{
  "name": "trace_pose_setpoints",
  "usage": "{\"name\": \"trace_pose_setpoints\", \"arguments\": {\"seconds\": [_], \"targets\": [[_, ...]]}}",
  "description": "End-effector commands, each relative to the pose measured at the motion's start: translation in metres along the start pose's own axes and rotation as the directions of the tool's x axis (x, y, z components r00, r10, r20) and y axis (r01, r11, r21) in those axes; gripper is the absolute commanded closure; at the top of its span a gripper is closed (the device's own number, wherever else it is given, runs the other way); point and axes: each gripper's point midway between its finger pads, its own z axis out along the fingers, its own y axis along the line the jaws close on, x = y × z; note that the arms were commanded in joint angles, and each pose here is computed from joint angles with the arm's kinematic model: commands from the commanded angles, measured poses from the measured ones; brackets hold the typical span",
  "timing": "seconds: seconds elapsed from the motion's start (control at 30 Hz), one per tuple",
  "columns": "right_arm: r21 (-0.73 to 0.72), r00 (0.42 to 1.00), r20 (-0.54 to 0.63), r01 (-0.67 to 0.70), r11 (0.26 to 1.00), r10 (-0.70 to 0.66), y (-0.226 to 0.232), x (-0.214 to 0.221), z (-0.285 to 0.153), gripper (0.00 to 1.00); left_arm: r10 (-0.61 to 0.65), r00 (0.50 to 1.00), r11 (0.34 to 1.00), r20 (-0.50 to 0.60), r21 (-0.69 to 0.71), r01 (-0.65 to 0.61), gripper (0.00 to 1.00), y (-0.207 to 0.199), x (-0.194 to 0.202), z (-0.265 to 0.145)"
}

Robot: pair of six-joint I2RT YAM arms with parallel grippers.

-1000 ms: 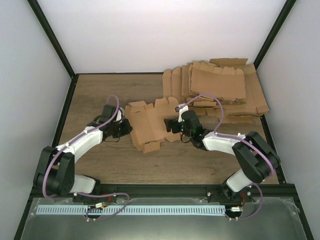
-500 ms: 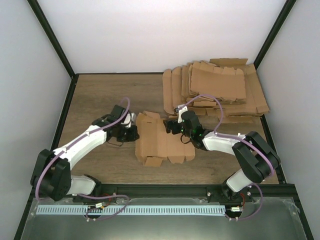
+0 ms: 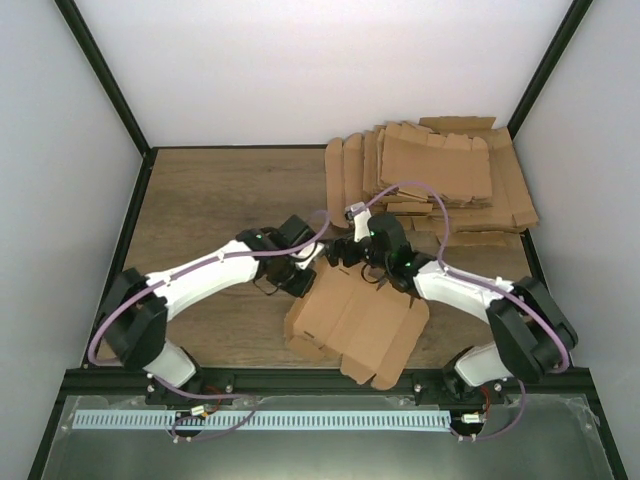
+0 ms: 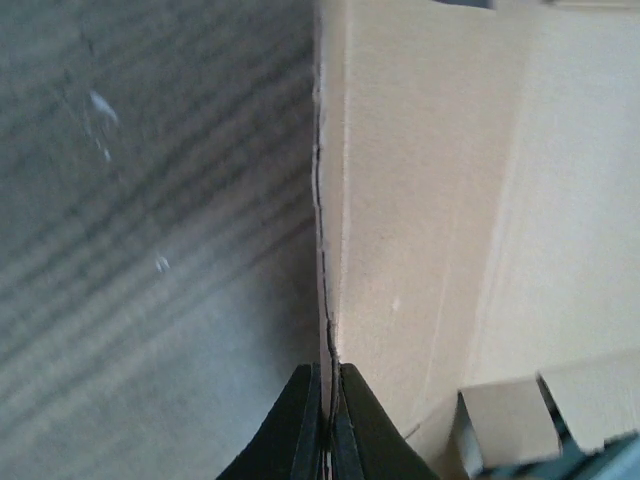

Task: Fold the paper box

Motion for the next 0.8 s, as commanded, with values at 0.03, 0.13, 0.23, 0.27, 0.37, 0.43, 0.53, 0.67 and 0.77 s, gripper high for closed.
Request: {"name": "trace_pose_setpoints", "arguments": {"seconds": [0.03,0.13,0.23,0.27,0.37,0.43,0.53,0.67,0.77], "targets": [[-0.031,0.999,-0.014,0.051,0.998,-0.051,0.018,-0.021,-0.021,0.04,0.156,0.988,0.982,0.009,-0.109,-0.155,0.96,0.011,-0.029,0.006],[0.049,0.996,-0.059,0.063,0.997,-0.06,0.003,-0.008,-0.028,0.04,0.21,0.977,0.969,0.029,-0.14,-0.204,0.96,0.012,-0.042,0.001],[0.054,0.994,-0.077,0.077,0.996,-0.073,0.0,0.006,-0.038,0.05,0.255,0.966,0.955,0.031,-0.165,-0.246,0.96,0.013,-0.05,-0.004],[0.049,0.994,-0.078,0.081,0.995,-0.077,0.0,0.01,-0.04,0.04,0.265,0.964,0.95,0.029,-0.177,-0.256,0.96,0.014,-0.053,-0.005],[0.035,0.993,-0.081,0.093,0.995,-0.09,0.001,0.017,-0.042,0.06,0.294,0.956,0.936,0.013,-0.204,-0.285,0.96,0.017,-0.057,-0.009],[0.044,0.992,-0.086,0.097,0.994,-0.093,-0.001,0.018,-0.04,0.08,0.3,0.954,0.933,0.015,-0.213,-0.29,0.96,0.017,-0.06,-0.012],[0.063,0.989,-0.097,0.12,0.991,-0.114,-0.001,0.016,-0.035,0.13,0.297,0.954,0.935,0.032,-0.215,-0.283,0.96,0.014,-0.065,-0.018],[0.207,0.983,-0.106,0.17,0.964,-0.15,-0.011,0.013,-0.032,0.14,0.294,0.955,0.929,0.035,-0.246,-0.277,0.96,0.019,-0.066,-0.023],[0.339,0.981,-0.121,0.184,0.922,-0.152,-0.028,0.011,-0.032,0.17,0.297,0.954,0.928,0.049,-0.25,-0.276,0.96,0.018,-0.068,-0.027]]}}
